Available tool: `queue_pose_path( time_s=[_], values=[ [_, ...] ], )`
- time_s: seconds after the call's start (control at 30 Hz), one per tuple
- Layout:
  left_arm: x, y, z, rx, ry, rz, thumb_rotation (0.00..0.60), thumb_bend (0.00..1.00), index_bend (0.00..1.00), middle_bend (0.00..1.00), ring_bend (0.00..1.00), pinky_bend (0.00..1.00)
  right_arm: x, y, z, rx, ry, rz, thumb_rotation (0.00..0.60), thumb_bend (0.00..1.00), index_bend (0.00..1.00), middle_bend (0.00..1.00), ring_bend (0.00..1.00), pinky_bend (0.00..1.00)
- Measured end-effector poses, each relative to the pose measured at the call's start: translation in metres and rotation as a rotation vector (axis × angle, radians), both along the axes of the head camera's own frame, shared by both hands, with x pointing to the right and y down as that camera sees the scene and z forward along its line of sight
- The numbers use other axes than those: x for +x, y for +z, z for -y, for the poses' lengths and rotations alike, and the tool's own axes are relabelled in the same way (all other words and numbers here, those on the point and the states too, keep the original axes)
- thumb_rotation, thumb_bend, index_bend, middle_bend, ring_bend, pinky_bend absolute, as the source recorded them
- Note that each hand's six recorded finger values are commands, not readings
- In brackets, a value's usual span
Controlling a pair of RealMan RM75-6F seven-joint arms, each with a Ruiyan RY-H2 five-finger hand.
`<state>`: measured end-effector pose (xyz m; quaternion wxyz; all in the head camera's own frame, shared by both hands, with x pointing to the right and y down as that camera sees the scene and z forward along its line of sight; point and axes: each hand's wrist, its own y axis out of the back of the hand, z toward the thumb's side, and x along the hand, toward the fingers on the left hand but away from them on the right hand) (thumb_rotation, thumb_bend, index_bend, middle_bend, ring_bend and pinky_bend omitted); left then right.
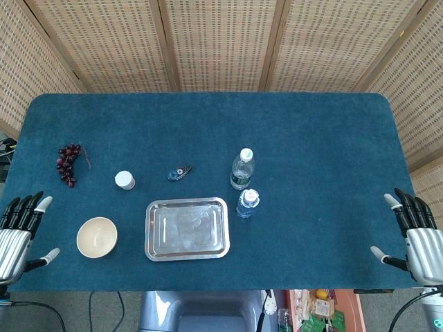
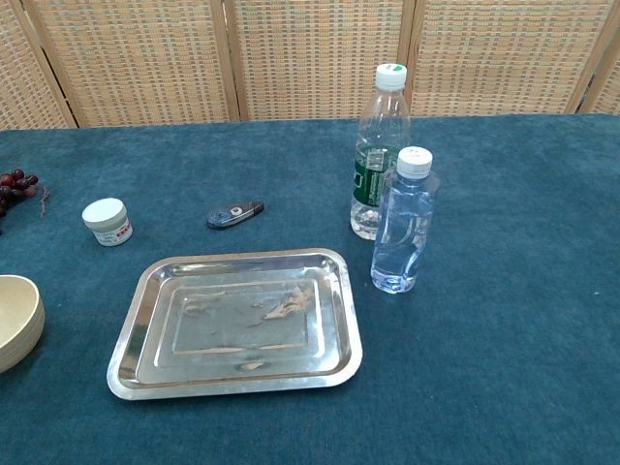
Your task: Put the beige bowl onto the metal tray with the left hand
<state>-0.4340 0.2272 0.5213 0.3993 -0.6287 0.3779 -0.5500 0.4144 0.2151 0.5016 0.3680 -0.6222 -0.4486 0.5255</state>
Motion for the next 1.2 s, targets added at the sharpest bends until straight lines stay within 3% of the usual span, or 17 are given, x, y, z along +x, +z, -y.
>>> queue_pose_path(
  time_s=[0.23, 0.37, 0.6, 0.7, 0.83, 1.03, 1.2],
  values=[
    [0.001, -0.001, -0.002, -0.001, 0.006, -0.003, 0.600, 0.00, 0.00, 0.00, 0.00, 0.00, -0.001, 0.000, -0.001, -0.001, -0.003, 0.001, 0.600, 0.00, 0.06, 0.00, 0.00, 0.00],
    [0.003, 0.006, -0.006, -0.045, 0.023, -0.008, 0.600, 0.00, 0.00, 0.00, 0.00, 0.00, -0.001, 0.001, 0.000, -0.003, -0.002, 0.002, 0.600, 0.00, 0.06, 0.00, 0.00, 0.00],
    [0.005, 0.049, -0.017, -0.165, 0.095, 0.067, 0.600, 0.00, 0.02, 0.00, 0.00, 0.00, -0.001, 0.003, 0.000, -0.015, 0.002, 0.002, 0.600, 0.00, 0.06, 0.00, 0.00, 0.00],
    [0.006, 0.072, -0.025, -0.230, 0.131, 0.077, 0.600, 0.02, 0.12, 0.00, 0.00, 0.00, -0.001, 0.004, 0.001, -0.017, 0.003, 0.003, 0.600, 0.00, 0.06, 0.00, 0.00, 0.00],
    [0.011, 0.093, -0.032, -0.259, 0.159, 0.064, 0.600, 0.11, 0.27, 0.00, 0.00, 0.00, 0.000, 0.005, 0.002, -0.022, 0.005, 0.004, 0.600, 0.00, 0.06, 0.00, 0.00, 0.00],
    [0.017, 0.110, -0.037, -0.291, 0.185, 0.052, 0.600, 0.22, 0.38, 0.00, 0.00, 0.00, 0.000, 0.004, 0.002, -0.022, 0.008, 0.008, 0.600, 0.00, 0.06, 0.00, 0.00, 0.00],
    [0.021, 0.120, -0.040, -0.299, 0.205, 0.060, 0.600, 0.31, 0.40, 0.00, 0.00, 0.00, 0.001, 0.005, 0.002, -0.026, 0.008, 0.007, 0.600, 0.00, 0.06, 0.00, 0.00, 0.00]
  ],
)
